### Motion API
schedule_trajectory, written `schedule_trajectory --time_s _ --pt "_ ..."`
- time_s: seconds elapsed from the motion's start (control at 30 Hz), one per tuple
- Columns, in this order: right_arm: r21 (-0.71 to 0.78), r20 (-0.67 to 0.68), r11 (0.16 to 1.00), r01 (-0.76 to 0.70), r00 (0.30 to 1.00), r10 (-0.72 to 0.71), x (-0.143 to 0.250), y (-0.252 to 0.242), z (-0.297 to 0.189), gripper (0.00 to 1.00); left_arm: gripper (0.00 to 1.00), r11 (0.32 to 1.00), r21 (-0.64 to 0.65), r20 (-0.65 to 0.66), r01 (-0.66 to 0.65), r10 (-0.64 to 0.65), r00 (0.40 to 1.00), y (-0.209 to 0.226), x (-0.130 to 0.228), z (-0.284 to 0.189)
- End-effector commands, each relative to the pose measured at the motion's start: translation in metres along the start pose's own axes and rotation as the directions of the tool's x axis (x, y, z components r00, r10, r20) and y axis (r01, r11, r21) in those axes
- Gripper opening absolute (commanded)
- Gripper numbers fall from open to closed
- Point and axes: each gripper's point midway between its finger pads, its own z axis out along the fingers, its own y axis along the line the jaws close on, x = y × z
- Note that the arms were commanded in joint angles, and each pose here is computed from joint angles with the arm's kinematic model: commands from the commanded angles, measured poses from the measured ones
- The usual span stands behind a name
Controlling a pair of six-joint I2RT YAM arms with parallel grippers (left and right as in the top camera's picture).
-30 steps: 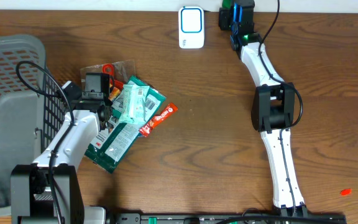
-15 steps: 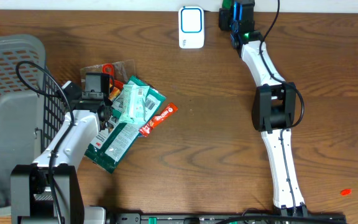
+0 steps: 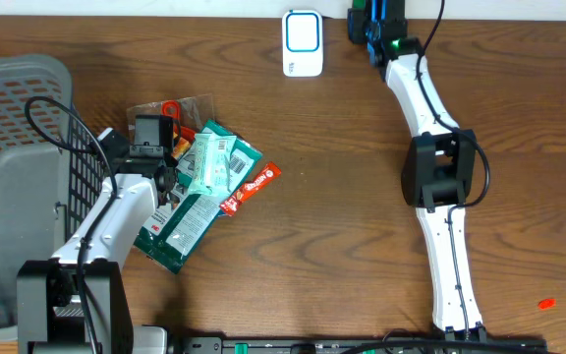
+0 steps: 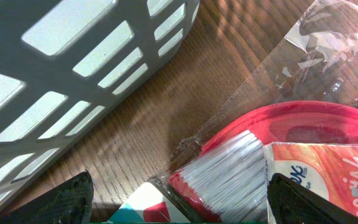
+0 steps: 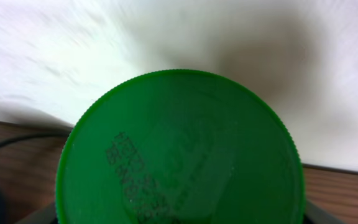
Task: Scan the item barcode
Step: 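Swing the right gripper left, carrying the jar over the scanner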
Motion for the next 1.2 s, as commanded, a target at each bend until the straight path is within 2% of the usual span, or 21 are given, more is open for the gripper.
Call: schedule_trajectory --time_s 0.0,0.23,0.4,0.6,0.77,1.07,1.17 --pt "0.007 0.106 0.999 0.038 0.994 -0.038 -0.071 0.007 -0.047 0.01 0.89 0.999 -0.037 0.007 0.007 -0.007 1.0 0.008 0.001 0.005" --pt "-0.005 0.083 0.994 0.111 0.99 -0.111 -0.098 0.017 -0.09 0.02 0.89 0.999 -0.037 0.007 0.007 -0.007 1.0 0.008 0.001 0.005" --pt "0.016 0.023 0.979 0.205 0.978 -0.206 -0.099 0.025 -0.114 0.02 0.89 0.999 -0.037 0.007 0.007 -0.007 1.0 0.008 0.001 0.005" --pt "0.184 -0.119 0.886 0.425 0.904 -0.41 -0.086 0.029 -0.133 0.01 0.89 0.999 -0.037 0.007 0.007 -0.007 1.0 0.008 0.001 0.005" --pt "0.226 -0.151 0.804 0.55 0.835 -0.529 -0.088 0.053 -0.142 0.01 0.89 0.999 -0.037 0.006 0.007 -0.006 1.0 0.008 0.001 0.005" --pt "0.253 -0.166 0.731 0.634 0.772 -0.613 -0.094 0.062 -0.147 0.02 0.89 0.999 -0.036 0.006 0.007 -0.007 1.0 0.008 0.001 0.005" --pt "0.252 -0.164 0.73 0.635 0.772 -0.614 -0.094 0.063 -0.146 0.02 0.89 0.999 -0.036 0.006 0.008 -0.008 1.0 0.008 0.001 0.005"
